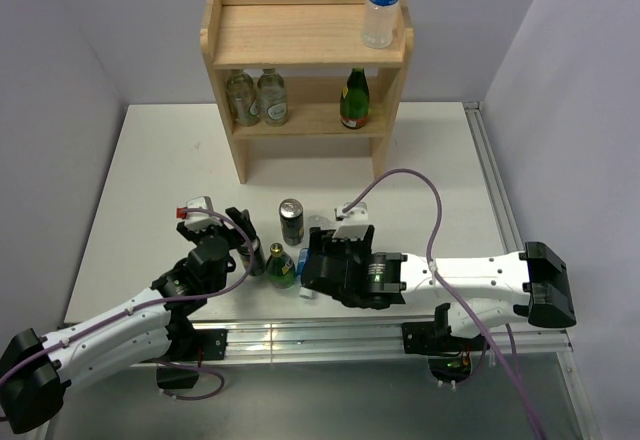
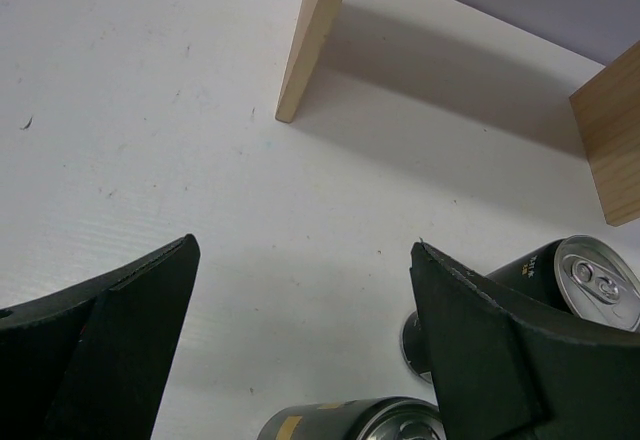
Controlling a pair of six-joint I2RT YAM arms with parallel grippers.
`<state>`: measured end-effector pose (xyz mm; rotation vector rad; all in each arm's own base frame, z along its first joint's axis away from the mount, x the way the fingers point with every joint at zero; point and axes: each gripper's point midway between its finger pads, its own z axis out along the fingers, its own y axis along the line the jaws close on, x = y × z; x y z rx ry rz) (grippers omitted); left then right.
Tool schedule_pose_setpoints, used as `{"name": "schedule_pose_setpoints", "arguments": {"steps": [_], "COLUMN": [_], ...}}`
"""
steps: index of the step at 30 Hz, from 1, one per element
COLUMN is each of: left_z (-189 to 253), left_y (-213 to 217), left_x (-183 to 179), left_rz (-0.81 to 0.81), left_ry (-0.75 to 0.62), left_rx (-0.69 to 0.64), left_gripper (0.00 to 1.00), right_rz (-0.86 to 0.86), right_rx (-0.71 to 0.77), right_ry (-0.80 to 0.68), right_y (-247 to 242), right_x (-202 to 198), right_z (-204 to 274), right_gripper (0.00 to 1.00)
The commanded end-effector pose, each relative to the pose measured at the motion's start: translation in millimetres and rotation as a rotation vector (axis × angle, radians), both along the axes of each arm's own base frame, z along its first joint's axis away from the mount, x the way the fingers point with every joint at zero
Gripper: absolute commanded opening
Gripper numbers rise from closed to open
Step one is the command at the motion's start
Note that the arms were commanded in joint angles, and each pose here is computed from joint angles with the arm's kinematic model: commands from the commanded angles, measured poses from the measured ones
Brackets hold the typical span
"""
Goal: Place and organize the beverage onto the shelf
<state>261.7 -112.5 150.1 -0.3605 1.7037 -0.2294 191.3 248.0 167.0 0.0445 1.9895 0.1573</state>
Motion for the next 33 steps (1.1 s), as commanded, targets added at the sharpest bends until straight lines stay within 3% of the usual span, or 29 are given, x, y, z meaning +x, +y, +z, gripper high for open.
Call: {"name": "schedule_pose_setpoints", "arguments": {"steps": [1, 11, 16, 33], "left_z": [13.4, 15.4, 15.6, 17.3], "left_y": [-1.6, -0.7, -0.6, 0.0], "left_x": [2.8, 2.0, 0.8, 0.0], "left_rz": [0.008, 0.007, 0.002, 0.000], "left_ry": [-0.025, -0.032, -0.036, -0.045], "left_rx": [-0.039, -0.050, -0.055, -0.064], "left_gripper": [0.94, 0.94, 0.94, 0.94], "right_rz": [0.082, 0.080, 0.050, -0.013], "right_rx": [0.125, 0.205, 0.155, 0.119], "right_ry": [0.119, 0.280, 0.352, 0.444], "right_y": [33.6, 47.8, 59.1, 78.9], "right_x": [-30.4, -64.2, -68.9, -68.1], "right_z": [2.9, -37.4, -71.4, -115.9], "right_gripper": [0.87, 0.88, 0.89, 0.86]}}
